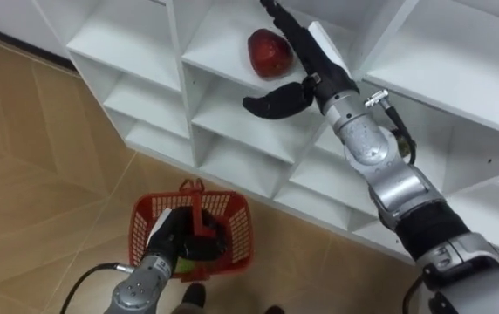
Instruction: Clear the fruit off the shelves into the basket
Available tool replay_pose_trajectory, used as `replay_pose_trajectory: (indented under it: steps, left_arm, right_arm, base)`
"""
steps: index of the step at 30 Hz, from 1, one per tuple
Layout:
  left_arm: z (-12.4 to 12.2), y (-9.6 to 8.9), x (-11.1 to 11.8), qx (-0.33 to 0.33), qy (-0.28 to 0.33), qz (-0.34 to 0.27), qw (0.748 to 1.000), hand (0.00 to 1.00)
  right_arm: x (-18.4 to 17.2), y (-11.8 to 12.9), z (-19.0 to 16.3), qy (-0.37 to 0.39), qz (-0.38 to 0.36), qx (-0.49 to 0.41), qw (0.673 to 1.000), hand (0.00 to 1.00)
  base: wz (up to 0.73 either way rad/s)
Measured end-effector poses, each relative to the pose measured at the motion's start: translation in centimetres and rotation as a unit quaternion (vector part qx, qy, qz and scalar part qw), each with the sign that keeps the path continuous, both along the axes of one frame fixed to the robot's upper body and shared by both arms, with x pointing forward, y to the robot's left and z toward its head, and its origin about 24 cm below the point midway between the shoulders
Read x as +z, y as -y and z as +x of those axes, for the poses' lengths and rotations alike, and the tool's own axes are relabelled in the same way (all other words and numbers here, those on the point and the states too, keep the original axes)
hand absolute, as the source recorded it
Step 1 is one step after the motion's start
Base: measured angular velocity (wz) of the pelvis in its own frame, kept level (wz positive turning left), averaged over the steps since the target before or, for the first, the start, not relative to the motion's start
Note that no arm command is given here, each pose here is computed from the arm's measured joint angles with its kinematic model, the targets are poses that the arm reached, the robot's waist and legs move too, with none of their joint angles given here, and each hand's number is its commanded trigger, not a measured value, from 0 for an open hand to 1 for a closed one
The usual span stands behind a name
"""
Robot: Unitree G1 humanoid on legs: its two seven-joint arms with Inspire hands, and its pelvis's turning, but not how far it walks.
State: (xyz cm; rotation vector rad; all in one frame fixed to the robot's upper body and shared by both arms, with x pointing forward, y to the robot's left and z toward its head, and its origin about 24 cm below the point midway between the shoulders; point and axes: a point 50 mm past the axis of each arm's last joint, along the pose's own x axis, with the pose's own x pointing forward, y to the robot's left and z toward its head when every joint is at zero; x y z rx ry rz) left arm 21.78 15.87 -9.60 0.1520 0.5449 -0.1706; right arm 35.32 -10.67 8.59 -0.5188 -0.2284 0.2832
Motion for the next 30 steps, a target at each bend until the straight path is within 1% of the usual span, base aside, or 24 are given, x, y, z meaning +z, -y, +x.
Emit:
replay_pose_trajectory:
  steps: [6,9,11,15,18,25,30]
  left_arm:
    - [0.1,0.0,0.0,0.0,0.0,-0.001,1.0,1.0]
    - [0.7,0.2,0.4,-0.005,0.009,0.0,1.0,1.0]
    - [1.1,0.3,0.7,-0.013,0.014,0.002,1.0,1.0]
    - [1.6,0.4,1.0,-0.018,0.021,0.002,1.0,1.0]
    - [1.9,0.7,1.2,-0.026,0.027,0.006,0.999,1.0]
    - [2.1,-0.3,1.3,-0.025,0.024,0.023,0.999,1.0]
    - [2.0,-0.5,1.3,-0.025,0.021,0.026,0.999,1.0]
  right_arm:
    - [0.2,0.3,0.7,-0.001,-0.007,-0.017,1.0,0.0]
    - [0.4,0.5,1.0,0.002,-0.007,-0.028,1.0,0.0]
    - [0.0,1.0,1.3,-0.005,-0.014,-0.044,0.999,0.0]
    - [0.5,1.2,1.8,0.005,-0.03,-0.06,0.998,0.0]
    - [0.4,2.1,2.1,0.004,-0.039,-0.079,0.996,0.0]
    - [1.5,3.8,2.7,0.02,-0.054,-0.11,0.992,0.0]
    - [1.5,3.9,2.8,0.017,-0.059,-0.115,0.991,0.0]
  base:
    - [0.02]
    - [0.07]
    - [0.07]
    - [0.03]
    - [0.13]
    - [0.04]
    - [0.0]
